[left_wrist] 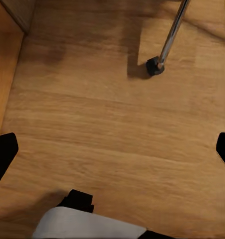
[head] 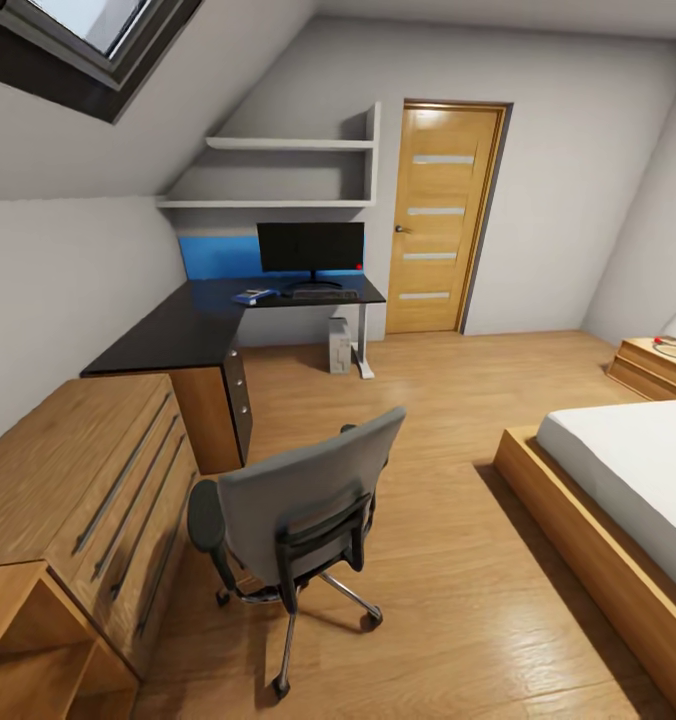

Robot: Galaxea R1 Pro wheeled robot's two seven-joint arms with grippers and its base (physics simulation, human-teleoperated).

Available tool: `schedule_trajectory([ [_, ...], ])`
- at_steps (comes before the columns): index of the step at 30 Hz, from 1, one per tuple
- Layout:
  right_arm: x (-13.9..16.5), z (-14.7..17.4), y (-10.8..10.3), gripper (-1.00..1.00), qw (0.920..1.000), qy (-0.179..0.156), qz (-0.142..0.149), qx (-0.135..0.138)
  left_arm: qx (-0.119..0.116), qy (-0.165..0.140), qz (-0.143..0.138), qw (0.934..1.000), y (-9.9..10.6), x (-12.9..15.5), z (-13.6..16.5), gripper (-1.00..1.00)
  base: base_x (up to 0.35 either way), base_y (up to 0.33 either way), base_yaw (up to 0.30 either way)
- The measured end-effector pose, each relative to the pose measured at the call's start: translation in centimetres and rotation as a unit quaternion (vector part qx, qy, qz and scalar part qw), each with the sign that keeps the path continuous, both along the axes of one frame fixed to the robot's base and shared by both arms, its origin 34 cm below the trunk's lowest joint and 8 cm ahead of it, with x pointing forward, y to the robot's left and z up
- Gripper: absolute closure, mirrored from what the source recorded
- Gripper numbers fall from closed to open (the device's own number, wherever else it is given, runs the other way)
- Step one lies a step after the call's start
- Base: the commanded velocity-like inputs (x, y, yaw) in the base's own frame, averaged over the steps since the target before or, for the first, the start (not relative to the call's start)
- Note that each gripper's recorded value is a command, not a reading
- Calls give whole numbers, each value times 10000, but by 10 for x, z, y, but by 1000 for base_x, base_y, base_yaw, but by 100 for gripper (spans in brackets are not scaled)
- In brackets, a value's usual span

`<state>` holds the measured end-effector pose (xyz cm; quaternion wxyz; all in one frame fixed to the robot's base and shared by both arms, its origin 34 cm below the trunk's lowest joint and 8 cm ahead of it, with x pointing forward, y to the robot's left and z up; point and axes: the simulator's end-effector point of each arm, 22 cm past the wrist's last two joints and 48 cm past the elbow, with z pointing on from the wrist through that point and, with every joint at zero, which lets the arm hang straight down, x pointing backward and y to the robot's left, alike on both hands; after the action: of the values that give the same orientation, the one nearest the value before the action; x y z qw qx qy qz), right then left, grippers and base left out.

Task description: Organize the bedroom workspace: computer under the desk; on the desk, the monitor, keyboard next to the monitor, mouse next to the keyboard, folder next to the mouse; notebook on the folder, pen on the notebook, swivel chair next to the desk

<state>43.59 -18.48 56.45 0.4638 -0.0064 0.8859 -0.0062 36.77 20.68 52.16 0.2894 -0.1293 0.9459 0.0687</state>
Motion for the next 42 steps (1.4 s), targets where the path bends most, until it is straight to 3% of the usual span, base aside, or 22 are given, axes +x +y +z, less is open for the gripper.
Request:
schedule_trajectory([
  [2,8,-7,9,-100,9998,161,40,65,-89,17,-30,10000,-9,19,0,-100,0,0,0],
  [5,72,0,18,-100,9997,192,123,51,-215,-88,-65,9997,-18,80,13,-100,0,0,0],
  [9,111,5,12,-100,9998,164,-11,55,-433,-170,375,9982,-9,126,20,-100,0,0,0],
  [12,117,3,5,-100,9998,136,-133,72,-492,-189,528,9972,-3,135,18,-100,0,0,0],
  [15,117,-4,-13,-100,9996,124,-245,-34,-376,-379,639,9965,23,166,25,-100,0,0,0],
  [16,114,-8,-21,-100,9994,158,-282,-94,-404,-362,755,9957,37,187,31,-100,0,0,0],
  [20,111,-17,-27,-100,9992,202,-306,-160,-624,-256,1078,9919,54,213,34,-100,0,0,0],
  [23,110,-23,-30,-100,9991,216,-322,-179,-696,-219,1198,9901,62,219,32,-100,0,0,0],
  [26,110,-28,-30,-100,9991,208,-325,-185,-630,-68,1266,9899,68,206,16,-100,0,0,0],
  [33,107,-42,-35,-100,9990,222,-320,-238,-420,-209,1435,9885,85,196,-2,-100,0,0,0],
  [42,105,-59,-36,-100,9990,227,-290,-271,-78,-249,1629,9863,141,191,-14,-100,0,0,0],
])
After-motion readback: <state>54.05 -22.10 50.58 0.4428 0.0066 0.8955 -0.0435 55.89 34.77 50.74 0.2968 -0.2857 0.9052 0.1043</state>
